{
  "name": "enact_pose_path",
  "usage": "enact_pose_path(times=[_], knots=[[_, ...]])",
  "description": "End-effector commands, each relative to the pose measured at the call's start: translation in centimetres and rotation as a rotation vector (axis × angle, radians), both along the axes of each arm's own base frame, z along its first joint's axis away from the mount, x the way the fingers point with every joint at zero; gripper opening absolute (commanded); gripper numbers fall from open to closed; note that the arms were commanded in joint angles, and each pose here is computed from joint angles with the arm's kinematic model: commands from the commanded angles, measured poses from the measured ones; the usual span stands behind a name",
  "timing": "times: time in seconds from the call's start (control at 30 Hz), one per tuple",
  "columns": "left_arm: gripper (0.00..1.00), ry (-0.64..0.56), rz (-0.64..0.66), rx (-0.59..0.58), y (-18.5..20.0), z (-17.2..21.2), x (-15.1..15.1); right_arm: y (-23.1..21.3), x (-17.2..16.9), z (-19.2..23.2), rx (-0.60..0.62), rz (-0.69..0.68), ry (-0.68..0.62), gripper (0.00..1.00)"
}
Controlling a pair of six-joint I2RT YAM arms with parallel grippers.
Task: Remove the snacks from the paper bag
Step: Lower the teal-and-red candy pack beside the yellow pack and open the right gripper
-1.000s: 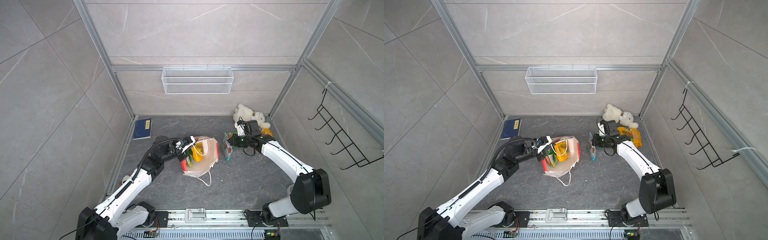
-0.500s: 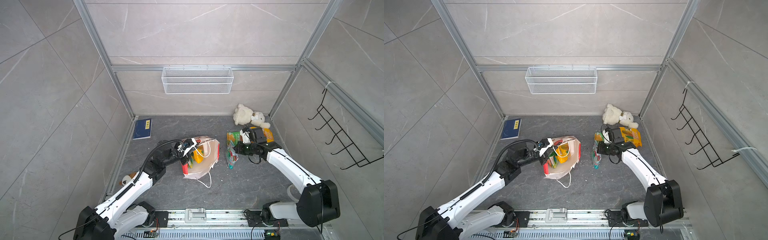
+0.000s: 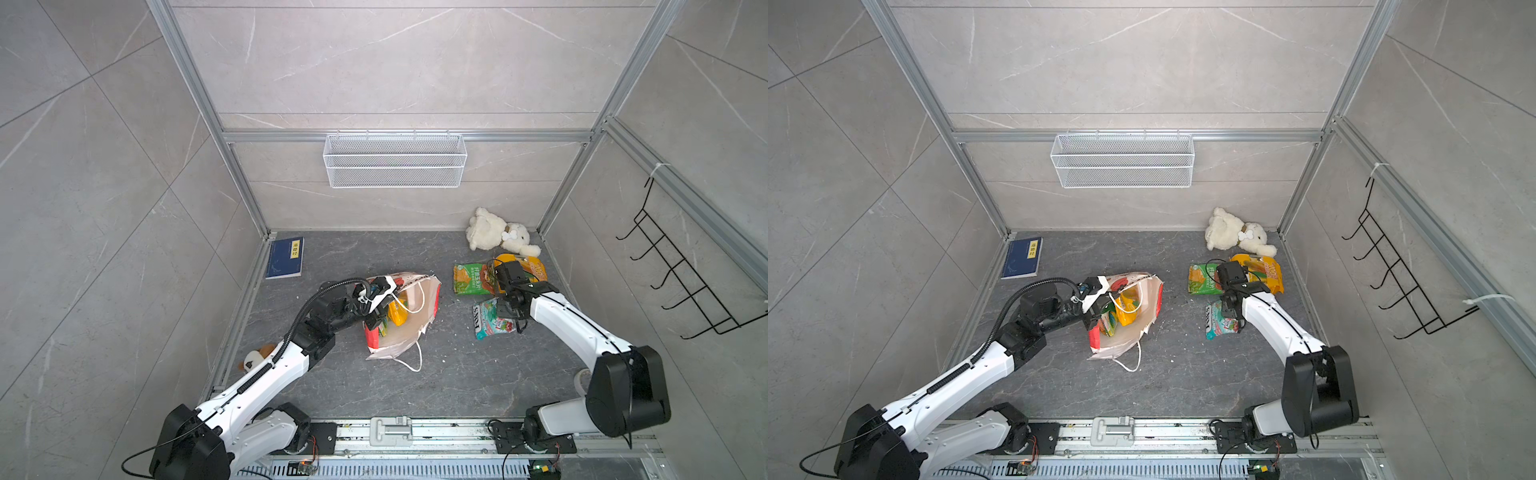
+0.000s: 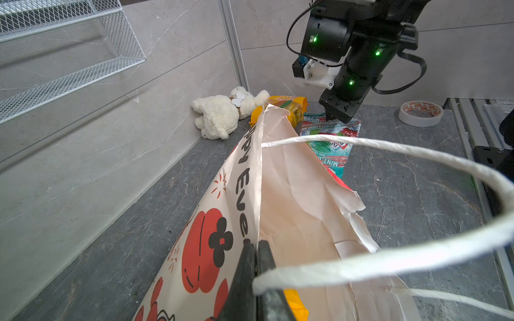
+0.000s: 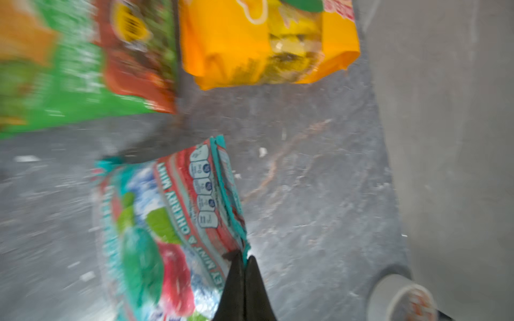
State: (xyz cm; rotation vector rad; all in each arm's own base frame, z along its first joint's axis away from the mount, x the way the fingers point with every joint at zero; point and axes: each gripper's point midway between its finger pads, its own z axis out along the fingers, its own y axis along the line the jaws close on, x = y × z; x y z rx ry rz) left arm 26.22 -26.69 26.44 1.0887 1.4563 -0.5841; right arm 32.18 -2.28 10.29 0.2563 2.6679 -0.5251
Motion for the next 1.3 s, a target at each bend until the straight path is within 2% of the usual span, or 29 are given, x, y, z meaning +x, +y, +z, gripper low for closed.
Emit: enact_pose_path(times=[0.0, 0.33, 0.53, 0.9, 1.0, 1.1, 1.13, 1.23, 1.27], knots=[[0.0, -0.047, -0.003, -0.047, -0.4, 1.9, 0.0, -2.6, 0.6, 0.0, -0.064, -0.04, 0.003, 0.0], [0.0, -0.063, -0.002, -0.047, -0.5, 2.1, -0.2, -7.2, 2.1, -0.9, -0.037, -0.159, -0.03, 0.0], [0.0, -0.057, -0.013, -0.052, -0.8, 2.2, -0.4, -9.7, 3.4, -0.6, -0.109, -0.191, -0.011, 0.0], [0.0, -0.057, -0.006, -0.045, -0.8, 2.0, -0.4, -11.7, 3.9, -0.9, -0.138, -0.247, 0.017, 0.01], [0.0, -0.054, -0.009, -0.045, -0.8, 2.0, -0.4, -11.9, 4.0, -0.3, -0.145, -0.263, 0.001, 0.22], [0.0, -0.053, -0.007, -0.044, -0.8, 2.0, -0.5, -12.2, 4.1, 0.9, -0.16, -0.274, -0.027, 0.37], [0.0, -0.052, -0.009, -0.044, -0.8, 1.9, -0.5, -12.2, 4.2, 1.5, -0.163, -0.28, -0.035, 0.47], [0.0, -0.052, 0.004, -0.042, -0.8, 1.9, -0.3, -11.9, 4.4, 3.4, -0.129, -0.287, -0.066, 0.51], [0.0, -0.048, 0.005, -0.04, -0.8, 1.8, -0.2, -11.2, 4.7, 4.1, -0.086, -0.272, -0.09, 0.56]])
